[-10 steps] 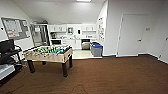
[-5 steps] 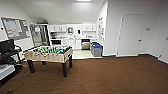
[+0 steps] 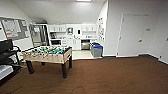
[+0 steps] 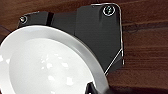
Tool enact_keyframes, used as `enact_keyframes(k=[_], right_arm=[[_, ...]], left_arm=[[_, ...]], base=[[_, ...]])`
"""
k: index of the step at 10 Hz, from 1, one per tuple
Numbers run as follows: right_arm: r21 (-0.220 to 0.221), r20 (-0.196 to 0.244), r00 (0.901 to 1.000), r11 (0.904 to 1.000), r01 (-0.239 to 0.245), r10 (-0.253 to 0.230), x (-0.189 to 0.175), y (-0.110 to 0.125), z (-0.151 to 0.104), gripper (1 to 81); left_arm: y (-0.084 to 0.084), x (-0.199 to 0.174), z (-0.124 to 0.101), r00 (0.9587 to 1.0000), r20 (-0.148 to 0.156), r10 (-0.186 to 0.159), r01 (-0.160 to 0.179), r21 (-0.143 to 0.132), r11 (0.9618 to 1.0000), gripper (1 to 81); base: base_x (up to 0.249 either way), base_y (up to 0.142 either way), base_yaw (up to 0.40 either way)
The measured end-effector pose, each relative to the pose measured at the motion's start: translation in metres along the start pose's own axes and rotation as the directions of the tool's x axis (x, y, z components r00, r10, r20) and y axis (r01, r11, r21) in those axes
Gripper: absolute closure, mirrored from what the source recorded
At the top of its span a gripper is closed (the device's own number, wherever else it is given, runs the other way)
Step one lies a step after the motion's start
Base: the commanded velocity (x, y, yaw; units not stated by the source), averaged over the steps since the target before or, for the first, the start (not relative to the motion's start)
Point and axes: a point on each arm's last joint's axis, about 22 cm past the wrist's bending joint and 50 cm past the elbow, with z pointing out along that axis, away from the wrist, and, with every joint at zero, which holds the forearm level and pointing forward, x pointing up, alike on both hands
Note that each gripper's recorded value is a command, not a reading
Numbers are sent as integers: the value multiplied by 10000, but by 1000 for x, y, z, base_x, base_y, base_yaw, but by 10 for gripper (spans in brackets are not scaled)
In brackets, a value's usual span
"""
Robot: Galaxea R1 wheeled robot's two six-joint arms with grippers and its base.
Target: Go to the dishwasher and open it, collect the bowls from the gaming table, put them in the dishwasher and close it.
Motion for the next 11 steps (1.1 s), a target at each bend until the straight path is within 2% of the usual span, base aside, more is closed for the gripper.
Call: enact_keyframes(k=[7, 11], right_arm=[[27, 79, 10000, 10000, 12, -12, -4, -2, 0, 811], [24, 96, 10000, 10000, 10, -11, -4, -2, 0, 811]], left_arm=[[0, -6, -1, 10000, 82, -9, 9, 17, 10000, 811], [2, -1, 1, 10000, 30, 5, -4, -15, 10000, 811]], base=[[123, 0, 0], [139, 0, 0]])
